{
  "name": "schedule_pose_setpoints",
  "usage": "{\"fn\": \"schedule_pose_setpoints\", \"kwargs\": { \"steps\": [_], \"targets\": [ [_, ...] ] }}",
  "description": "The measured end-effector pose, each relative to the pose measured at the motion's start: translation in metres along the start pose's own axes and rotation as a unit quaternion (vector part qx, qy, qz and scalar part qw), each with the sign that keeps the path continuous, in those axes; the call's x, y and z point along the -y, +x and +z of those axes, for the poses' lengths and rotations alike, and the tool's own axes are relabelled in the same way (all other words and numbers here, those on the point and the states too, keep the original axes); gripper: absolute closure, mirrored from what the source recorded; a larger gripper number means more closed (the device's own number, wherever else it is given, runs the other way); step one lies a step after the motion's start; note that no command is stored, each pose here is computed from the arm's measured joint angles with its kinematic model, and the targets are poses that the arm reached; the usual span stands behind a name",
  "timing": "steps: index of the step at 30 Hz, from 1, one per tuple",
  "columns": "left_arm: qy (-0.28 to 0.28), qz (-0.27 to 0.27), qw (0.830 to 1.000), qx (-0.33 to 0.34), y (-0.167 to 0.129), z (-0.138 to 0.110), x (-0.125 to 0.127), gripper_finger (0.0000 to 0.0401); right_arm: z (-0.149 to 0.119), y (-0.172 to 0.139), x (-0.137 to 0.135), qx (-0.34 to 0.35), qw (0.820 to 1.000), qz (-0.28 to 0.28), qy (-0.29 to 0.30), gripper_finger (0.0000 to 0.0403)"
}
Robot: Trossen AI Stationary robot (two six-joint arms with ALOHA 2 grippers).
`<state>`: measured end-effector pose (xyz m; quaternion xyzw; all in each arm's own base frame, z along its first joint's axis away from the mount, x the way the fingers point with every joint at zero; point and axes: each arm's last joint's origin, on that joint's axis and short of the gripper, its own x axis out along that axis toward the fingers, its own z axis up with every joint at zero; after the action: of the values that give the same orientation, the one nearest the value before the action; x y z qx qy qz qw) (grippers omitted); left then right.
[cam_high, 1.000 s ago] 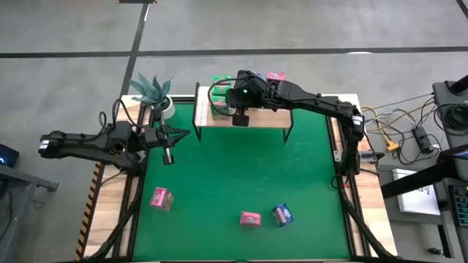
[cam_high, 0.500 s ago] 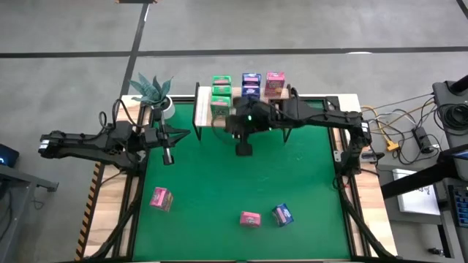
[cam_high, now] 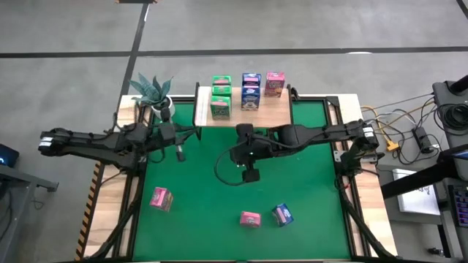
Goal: Stack cereal on shelf
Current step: Put the green cereal box on the shelf aligned with the other green cereal boxes
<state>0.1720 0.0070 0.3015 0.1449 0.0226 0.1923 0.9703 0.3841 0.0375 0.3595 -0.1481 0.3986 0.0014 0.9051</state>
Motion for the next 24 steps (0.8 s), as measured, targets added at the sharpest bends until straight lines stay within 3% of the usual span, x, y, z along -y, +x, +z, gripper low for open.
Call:
{"fn": "schedule_pose_setpoints", "kwargs": {
  "steps": [11, 18, 24],
  "targets": [
    [0.022, 0.115, 0.988, -0.104, 0.039, -0.034, -0.025, 0.0401, -0.027, -0.001, 0.024, 0.072, 0.996, -0.048, -0.011, 0.0391],
    [0.013, 0.143, 0.982, -0.125, 0.062, -0.054, -0.039, 0.0401, -0.047, 0.000, 0.049, 0.105, 0.991, -0.085, -0.004, 0.0391],
    [0.011, 0.137, 0.984, -0.116, 0.071, -0.059, -0.040, 0.0401, -0.057, 0.004, 0.055, 0.101, 0.991, -0.093, 0.004, 0.0390]
  ]
}}
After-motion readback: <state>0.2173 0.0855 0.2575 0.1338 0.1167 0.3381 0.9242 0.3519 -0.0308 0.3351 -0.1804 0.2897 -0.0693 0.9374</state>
